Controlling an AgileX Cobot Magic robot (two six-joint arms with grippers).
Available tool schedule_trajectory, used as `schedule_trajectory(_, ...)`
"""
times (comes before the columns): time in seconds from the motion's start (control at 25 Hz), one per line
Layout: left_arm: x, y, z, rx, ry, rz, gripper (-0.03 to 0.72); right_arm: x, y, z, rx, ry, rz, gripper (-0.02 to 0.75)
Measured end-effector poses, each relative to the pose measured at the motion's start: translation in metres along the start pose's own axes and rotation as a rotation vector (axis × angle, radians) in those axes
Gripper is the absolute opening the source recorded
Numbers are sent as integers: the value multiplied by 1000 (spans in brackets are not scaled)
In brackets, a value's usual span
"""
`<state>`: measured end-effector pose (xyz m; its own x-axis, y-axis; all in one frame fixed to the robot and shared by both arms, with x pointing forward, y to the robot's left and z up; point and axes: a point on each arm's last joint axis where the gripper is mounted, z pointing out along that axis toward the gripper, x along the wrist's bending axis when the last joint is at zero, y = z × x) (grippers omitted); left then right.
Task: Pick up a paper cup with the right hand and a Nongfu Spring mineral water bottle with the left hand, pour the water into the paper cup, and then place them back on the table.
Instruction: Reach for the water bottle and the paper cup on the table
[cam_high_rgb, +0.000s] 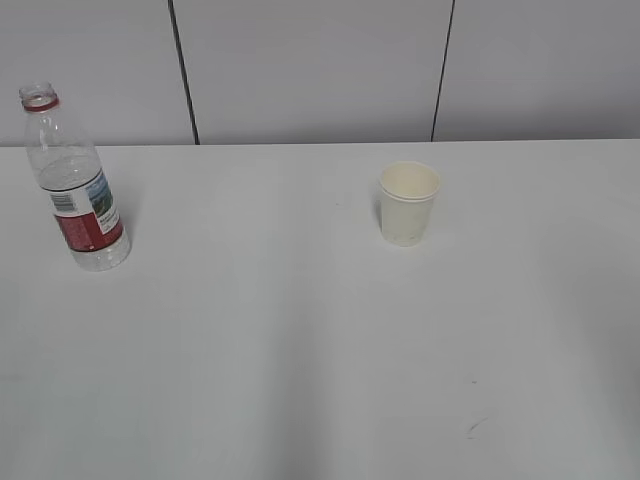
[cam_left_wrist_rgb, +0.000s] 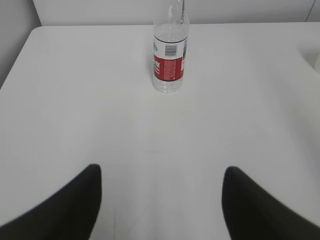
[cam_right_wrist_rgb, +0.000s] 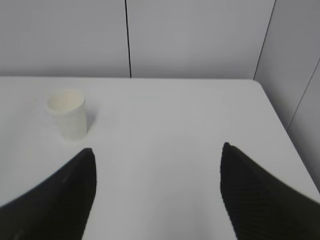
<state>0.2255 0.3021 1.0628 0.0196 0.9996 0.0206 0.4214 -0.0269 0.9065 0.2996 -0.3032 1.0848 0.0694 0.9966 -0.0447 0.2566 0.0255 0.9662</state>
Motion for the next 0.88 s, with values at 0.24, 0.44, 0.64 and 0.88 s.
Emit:
schedule_trajectory(0.24, 0, 0, 0, 0, 0, 0, 456, -2, 19, 36, -94, -10, 2, 572)
schedule_trajectory(0.44, 0, 0, 0, 0, 0, 0, 456, -2, 12, 67, -161, -17, 27, 572)
schedule_trajectory(0.64, 0, 0, 0, 0, 0, 0, 456, -3, -10, 96, -186, -31, 37, 572)
schedule_trajectory(0.88, 0, 0, 0, 0, 0, 0, 456, -3, -35, 125, -107, -35, 51, 572)
